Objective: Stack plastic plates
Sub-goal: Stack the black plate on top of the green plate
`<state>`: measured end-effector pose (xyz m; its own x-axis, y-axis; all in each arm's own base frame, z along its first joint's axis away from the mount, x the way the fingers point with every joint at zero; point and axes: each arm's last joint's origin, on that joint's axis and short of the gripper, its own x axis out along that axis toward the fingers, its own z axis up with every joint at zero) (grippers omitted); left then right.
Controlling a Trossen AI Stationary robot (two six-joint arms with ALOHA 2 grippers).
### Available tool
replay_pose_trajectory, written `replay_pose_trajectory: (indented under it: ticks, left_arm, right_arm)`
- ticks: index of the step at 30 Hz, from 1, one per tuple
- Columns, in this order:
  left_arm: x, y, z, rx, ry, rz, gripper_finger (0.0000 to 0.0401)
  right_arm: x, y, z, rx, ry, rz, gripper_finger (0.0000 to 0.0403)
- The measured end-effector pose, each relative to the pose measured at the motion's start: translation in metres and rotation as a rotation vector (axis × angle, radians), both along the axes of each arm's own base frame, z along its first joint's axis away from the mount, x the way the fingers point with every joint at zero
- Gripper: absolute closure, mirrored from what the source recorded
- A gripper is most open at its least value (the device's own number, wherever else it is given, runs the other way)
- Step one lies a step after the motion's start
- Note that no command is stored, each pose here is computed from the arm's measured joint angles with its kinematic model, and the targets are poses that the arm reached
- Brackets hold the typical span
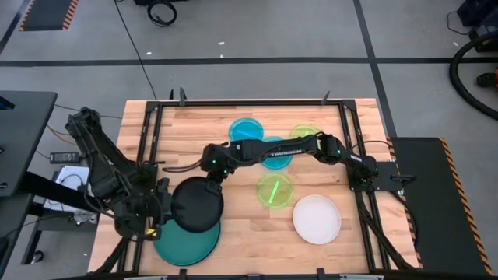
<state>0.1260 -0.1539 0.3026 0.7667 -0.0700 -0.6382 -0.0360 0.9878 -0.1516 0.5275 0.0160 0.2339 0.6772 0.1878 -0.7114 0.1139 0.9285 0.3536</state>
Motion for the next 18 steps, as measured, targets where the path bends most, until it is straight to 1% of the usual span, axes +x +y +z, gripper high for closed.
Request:
replay_pose_trajectory:
  ticks: [3,10,15,18]
  left_arm:
    - [0.003,0.010,-0.004,-0.022,0.050,0.120,0.0280]
    - [0.015,0.041,-0.011,-0.041,0.134,0.419,0.0280]
    - [0.021,0.059,-0.014,-0.012,0.175,0.534,0.0279]
    - [0.026,0.069,-0.014,-0.020,0.196,0.592,0.0267]
  right_arm:
    - [-0.002,-0.006,-0.002,-0.051,0.022,0.002,0.0387]
    - [-0.006,-0.014,-0.006,-0.252,0.072,-0.025,0.0387]
    - [-0.006,-0.017,-0.006,-0.316,0.080,-0.039,0.0387]
    - [-0.007,-0.018,-0.003,-0.329,0.086,-0.043,0.0387]
